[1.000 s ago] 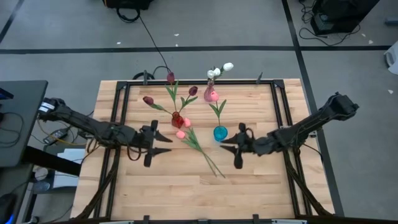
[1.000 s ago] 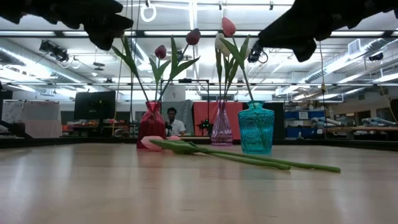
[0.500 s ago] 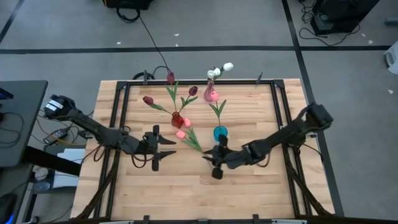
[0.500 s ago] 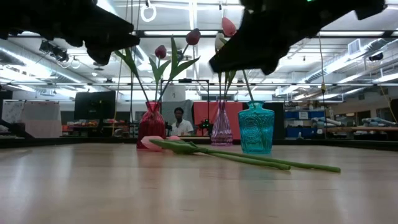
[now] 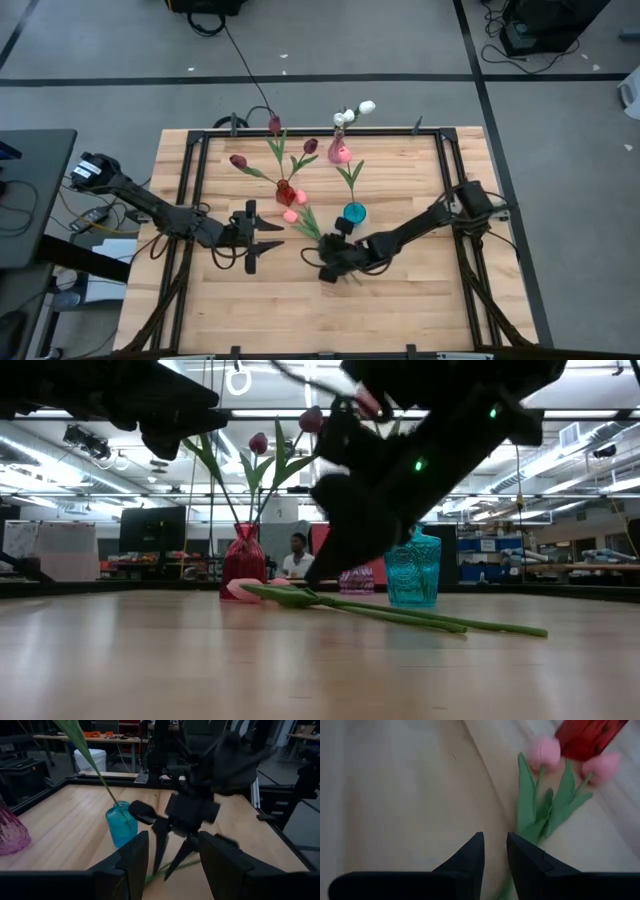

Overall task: Sort flowers into vase by color
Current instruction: Put the pink tulip into the blue vase

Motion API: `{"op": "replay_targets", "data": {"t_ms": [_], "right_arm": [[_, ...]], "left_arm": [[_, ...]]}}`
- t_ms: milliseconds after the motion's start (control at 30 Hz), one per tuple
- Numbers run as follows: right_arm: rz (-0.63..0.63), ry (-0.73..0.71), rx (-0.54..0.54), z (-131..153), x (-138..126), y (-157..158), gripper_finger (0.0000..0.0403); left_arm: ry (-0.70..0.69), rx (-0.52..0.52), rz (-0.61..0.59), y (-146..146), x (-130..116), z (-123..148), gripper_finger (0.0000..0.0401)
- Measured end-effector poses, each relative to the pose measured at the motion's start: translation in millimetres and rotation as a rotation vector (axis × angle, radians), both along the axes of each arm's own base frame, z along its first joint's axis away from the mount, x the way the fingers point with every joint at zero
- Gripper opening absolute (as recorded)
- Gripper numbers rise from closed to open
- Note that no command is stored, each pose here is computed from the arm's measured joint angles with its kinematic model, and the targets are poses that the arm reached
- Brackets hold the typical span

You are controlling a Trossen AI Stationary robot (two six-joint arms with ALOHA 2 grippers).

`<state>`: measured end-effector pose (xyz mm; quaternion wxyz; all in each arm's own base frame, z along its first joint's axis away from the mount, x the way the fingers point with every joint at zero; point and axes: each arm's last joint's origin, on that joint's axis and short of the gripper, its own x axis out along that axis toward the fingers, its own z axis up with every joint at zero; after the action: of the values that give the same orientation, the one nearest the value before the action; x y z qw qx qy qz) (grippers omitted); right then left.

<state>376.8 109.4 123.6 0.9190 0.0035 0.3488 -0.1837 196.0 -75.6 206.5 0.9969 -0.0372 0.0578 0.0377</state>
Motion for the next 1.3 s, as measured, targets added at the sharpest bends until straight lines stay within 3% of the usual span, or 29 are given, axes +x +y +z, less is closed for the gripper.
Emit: {"op": "replay_targets", "data": {"t_ms": [233, 500, 967, 1133, 1300], "right_arm": [[-0.072, 0.067, -0.125, -14.2, 1.4, -7.8, 0.0095], [-0.056, 0.091, -0.095, -15.6, 0.4, -8.2, 0.0105], [-0.084, 0.063, -0.02, -15.4, 1.6, -7.9, 0.0214], [-0.087, 0.103, -0.01, -17.8, -1.2, -9.6, 0.0201], [-0.102, 0.114, 0.004, -18.6, -2.9, -10.0, 0.0146]], "left_arm": [[0.008, 0.004, -0.001, 0.0, -0.1, -0.8, 0.0177], [0.014, 0.007, -0.001, 0.1, -0.2, -1.4, 0.0177], [0.013, 0.007, -0.001, 0.0, -0.2, -1.4, 0.0177], [0.017, 0.008, -0.001, 0.1, -0.2, -1.7, 0.0178], [0.018, 0.009, -0.001, 0.1, -0.2, -1.8, 0.0178]]}}
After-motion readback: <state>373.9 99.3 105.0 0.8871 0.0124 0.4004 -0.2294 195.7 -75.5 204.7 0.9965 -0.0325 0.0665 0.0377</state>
